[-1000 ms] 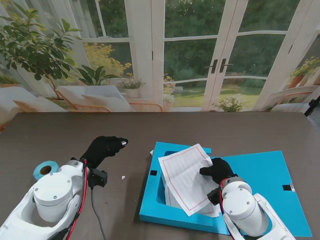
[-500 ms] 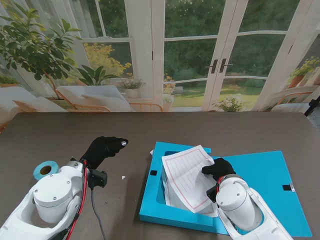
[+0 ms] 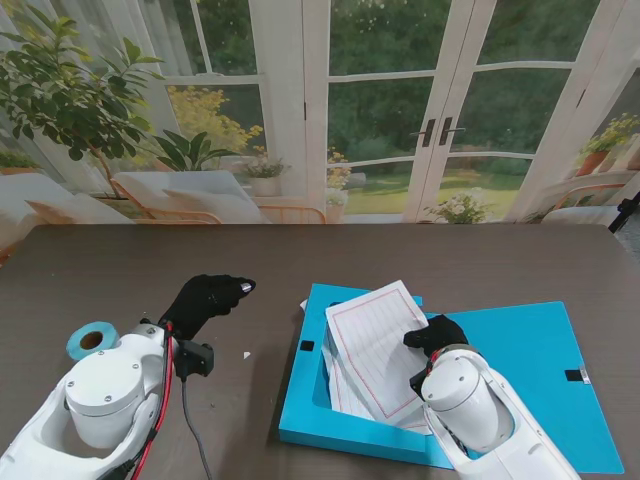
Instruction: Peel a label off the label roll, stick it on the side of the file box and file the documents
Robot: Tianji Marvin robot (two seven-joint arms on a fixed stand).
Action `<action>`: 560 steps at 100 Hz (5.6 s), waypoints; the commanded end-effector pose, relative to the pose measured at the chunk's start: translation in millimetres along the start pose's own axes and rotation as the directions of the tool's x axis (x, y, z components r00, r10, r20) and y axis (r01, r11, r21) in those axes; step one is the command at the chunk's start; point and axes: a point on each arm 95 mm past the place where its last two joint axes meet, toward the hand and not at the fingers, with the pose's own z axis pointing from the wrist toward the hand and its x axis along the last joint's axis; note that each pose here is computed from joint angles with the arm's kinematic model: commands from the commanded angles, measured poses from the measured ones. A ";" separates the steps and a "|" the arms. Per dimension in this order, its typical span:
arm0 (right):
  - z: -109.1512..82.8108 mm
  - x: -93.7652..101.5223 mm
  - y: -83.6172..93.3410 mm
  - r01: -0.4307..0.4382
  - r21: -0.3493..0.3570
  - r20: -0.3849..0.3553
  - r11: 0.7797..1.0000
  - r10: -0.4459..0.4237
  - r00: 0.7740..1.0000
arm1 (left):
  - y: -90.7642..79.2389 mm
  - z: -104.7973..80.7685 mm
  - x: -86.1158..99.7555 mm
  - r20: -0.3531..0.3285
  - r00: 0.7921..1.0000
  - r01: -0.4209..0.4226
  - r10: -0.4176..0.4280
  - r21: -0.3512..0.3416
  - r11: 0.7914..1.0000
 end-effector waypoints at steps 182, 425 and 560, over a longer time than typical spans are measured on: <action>-18.8 0.4 4.3 0.508 -0.016 -0.172 0.861 -0.502 0.847 | 5.0 -0.7 -1.2 0.009 1.000 0.021 -0.020 -0.041 0.999; -11.7 3.1 8.7 0.660 -0.054 -0.230 0.749 -0.653 0.722 | 3.2 0.1 -0.4 -0.013 0.999 -0.045 0.044 -0.045 0.998; -69.0 40.2 54.8 0.094 -0.169 -0.728 0.981 -0.189 0.659 | 42.9 1.4 16.6 -0.326 0.890 -0.345 0.317 -0.029 0.938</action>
